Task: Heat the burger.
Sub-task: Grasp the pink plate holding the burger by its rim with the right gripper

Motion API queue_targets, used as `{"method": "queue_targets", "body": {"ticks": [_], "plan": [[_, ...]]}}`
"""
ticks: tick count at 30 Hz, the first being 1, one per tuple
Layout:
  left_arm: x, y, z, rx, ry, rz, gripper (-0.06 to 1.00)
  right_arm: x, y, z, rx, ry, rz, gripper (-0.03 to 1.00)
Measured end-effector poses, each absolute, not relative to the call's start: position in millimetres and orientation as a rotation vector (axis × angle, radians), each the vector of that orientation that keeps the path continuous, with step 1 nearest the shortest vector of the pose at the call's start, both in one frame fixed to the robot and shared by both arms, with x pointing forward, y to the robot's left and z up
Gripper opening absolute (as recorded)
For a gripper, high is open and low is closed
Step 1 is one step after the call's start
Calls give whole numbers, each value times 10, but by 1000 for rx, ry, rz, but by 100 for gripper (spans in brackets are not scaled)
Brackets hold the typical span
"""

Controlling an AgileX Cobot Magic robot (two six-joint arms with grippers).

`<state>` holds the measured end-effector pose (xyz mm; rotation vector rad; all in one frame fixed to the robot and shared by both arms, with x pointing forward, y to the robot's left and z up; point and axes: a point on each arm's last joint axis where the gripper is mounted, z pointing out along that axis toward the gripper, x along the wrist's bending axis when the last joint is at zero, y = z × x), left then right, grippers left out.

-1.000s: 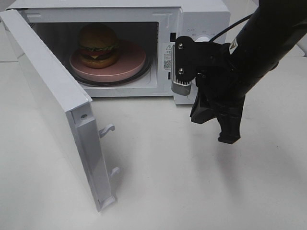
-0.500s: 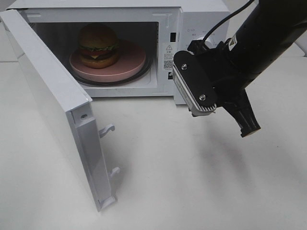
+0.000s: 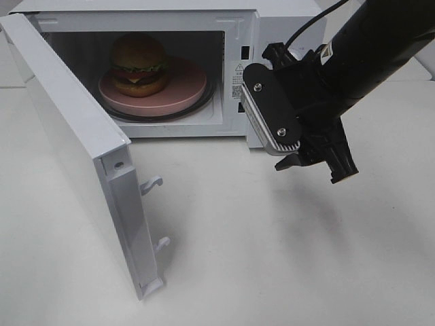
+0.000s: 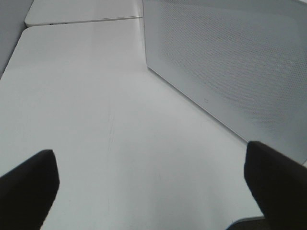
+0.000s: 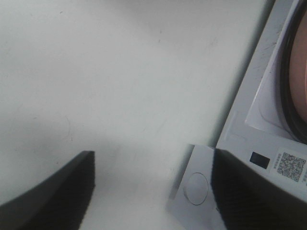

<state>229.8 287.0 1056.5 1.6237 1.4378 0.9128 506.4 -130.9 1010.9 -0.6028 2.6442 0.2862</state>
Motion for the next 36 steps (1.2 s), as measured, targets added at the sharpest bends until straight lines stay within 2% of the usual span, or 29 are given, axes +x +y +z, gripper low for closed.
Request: {"method": "queue_targets", "body": {"ticks": [1,2,7,18,36], "plan": [[2298,2870,10565,1624,1438,913,98,5064,-1309,10109,-552,2658,298,78],[2298,2870,10565,1624,1438,913,98,5064,-1309,10109,-524,2666,304,82],[2298,2870,10565,1624,1438,913,98,5065,-1296,10111,-482,2661,284,91],[2298,2870,10565,1624,1438,913,98,5127,-1014,10203,-607,2538,224,91],[2298,2870,10565,1624,1438,913,98,5490,-517,10045,-585,2452,279,89]]}}
